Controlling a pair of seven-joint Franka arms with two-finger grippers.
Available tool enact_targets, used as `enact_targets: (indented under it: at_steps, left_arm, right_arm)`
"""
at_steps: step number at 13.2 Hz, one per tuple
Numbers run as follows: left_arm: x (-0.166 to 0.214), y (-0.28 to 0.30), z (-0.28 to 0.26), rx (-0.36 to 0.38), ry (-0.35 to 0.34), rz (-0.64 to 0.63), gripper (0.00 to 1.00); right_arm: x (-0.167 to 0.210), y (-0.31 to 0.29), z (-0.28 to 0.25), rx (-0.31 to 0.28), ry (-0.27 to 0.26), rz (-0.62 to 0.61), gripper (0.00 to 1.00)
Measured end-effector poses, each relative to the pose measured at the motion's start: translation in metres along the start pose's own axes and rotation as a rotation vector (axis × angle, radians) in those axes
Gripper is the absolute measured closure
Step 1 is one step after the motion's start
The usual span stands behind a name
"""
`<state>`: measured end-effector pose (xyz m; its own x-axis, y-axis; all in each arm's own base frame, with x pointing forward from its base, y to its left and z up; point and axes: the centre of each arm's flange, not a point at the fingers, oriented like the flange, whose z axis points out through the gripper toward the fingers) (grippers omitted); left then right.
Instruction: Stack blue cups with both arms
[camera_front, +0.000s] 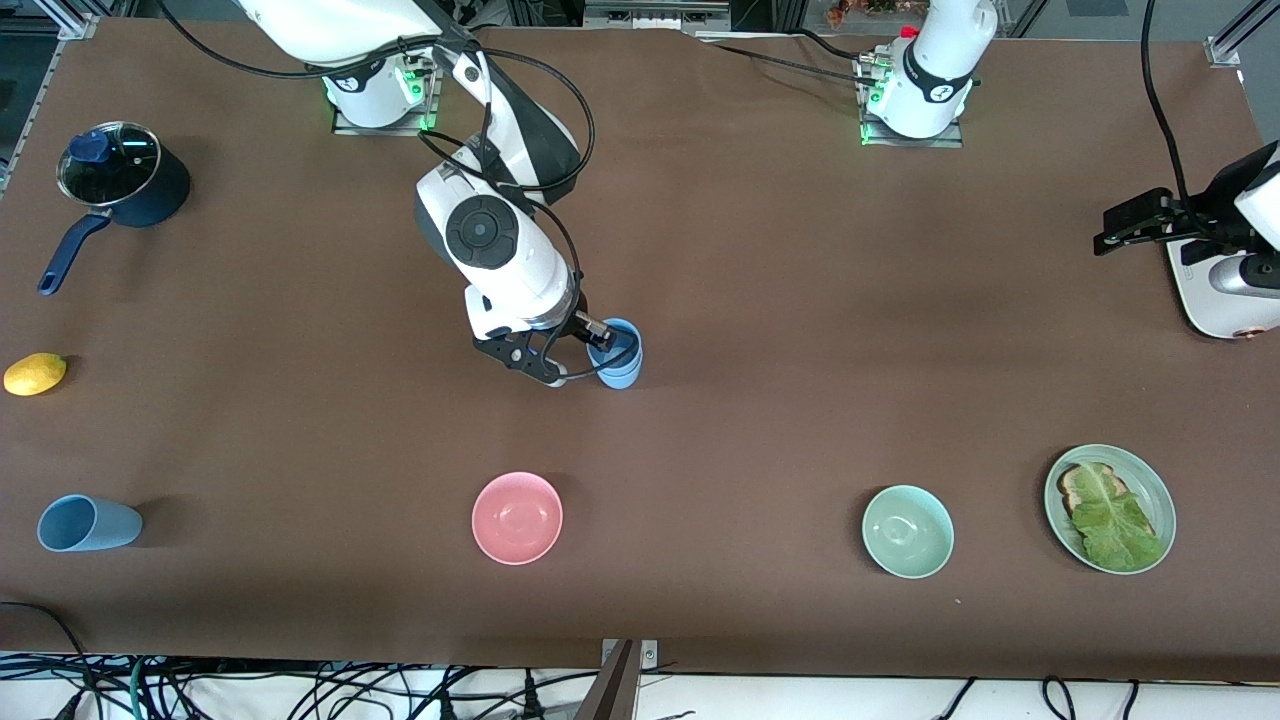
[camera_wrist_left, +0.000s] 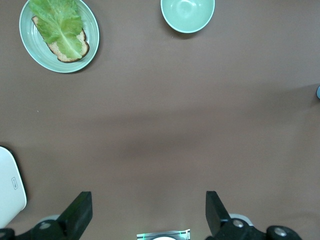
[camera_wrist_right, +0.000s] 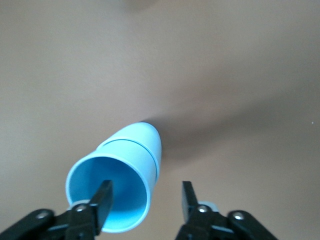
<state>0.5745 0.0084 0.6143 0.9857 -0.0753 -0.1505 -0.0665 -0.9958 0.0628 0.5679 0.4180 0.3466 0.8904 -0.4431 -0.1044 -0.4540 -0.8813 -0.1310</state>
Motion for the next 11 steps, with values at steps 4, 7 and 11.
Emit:
enact_targets:
  at_steps: [4,7,11]
  left_arm:
    - [-0.001,0.0,0.001,-0.001,-0.01,0.0,0.0]
    - [-0.001,0.0,0.001,-0.001,-0.013,0.0,0.0]
    - [-0.002,0.0,0.001,-0.001,-0.015,0.0,0.0]
  right_arm:
    - [0.019,0.013,-0.059,-0.005,0.064,-0.05,0.0]
    - [0.043,0.052,-0.107,-0.104,0.065,-0.187,0.0]
    - [0.09,0.126,-0.162,-0.227,0.008,-0.364,0.0]
